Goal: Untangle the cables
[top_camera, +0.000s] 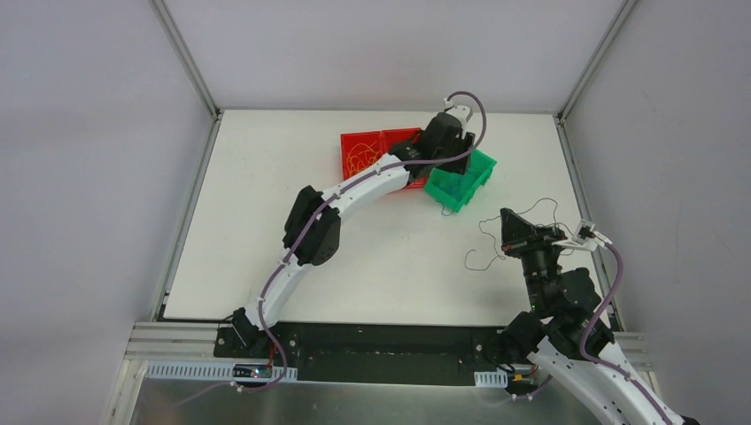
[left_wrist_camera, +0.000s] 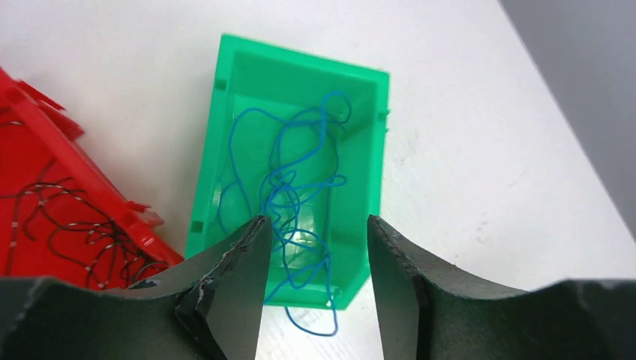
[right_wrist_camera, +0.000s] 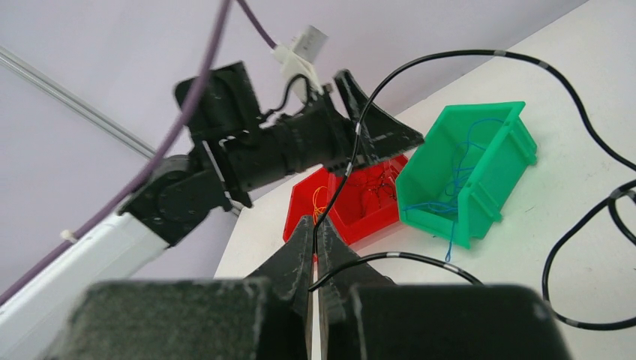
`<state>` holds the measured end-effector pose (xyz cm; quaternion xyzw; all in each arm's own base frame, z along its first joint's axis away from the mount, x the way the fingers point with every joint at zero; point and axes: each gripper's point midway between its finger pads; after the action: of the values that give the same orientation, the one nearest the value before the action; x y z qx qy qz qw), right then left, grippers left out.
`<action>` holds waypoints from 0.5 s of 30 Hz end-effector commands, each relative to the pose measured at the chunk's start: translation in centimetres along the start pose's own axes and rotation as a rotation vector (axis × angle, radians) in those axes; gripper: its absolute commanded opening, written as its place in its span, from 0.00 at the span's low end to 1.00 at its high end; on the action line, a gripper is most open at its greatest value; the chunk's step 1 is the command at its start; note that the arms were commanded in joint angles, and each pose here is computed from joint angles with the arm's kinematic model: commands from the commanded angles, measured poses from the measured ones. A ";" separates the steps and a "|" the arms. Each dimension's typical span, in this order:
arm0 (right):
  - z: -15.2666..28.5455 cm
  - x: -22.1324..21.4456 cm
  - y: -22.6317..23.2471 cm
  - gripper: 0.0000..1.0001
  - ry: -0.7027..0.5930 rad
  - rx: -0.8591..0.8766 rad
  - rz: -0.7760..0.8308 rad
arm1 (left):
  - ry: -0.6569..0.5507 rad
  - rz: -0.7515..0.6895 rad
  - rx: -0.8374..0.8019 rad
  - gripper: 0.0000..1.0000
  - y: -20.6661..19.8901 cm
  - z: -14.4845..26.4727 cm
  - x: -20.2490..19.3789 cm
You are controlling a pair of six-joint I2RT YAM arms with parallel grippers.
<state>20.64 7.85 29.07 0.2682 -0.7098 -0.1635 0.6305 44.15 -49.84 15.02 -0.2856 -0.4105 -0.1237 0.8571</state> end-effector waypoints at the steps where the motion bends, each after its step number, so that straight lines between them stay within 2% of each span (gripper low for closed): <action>1: -0.2 0.3 0.2 0.00 -0.015 0.002 -0.006 | -0.125 -0.028 -0.068 0.53 -3.2 6.3 6.5; 7: -1.1 -1.4 1.1 0.00 0.060 0.020 0.055 | -0.210 -0.063 -0.042 0.65 -3.0 15.3 10.2; 11: -3.0 -2.8 3.1 0.00 0.108 0.058 0.101 | -0.236 -0.046 -0.002 0.73 -1.1 21.5 9.6; 15: -5.2 -2.5 7.9 0.00 0.140 0.185 0.132 | -0.297 0.020 0.042 0.79 1.3 28.0 8.6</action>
<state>23.88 12.87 25.43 0.2229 -0.6603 -0.0824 0.7124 35.06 -36.90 32.38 -0.2920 -0.4982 -0.1078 0.8093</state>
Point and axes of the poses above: each gripper's point midway between its finger pads, its own z axis back along the fingers, its own y axis along the line the jaws close on, x = y × z, and after that the axes turned 8 degrees about z, right-handed
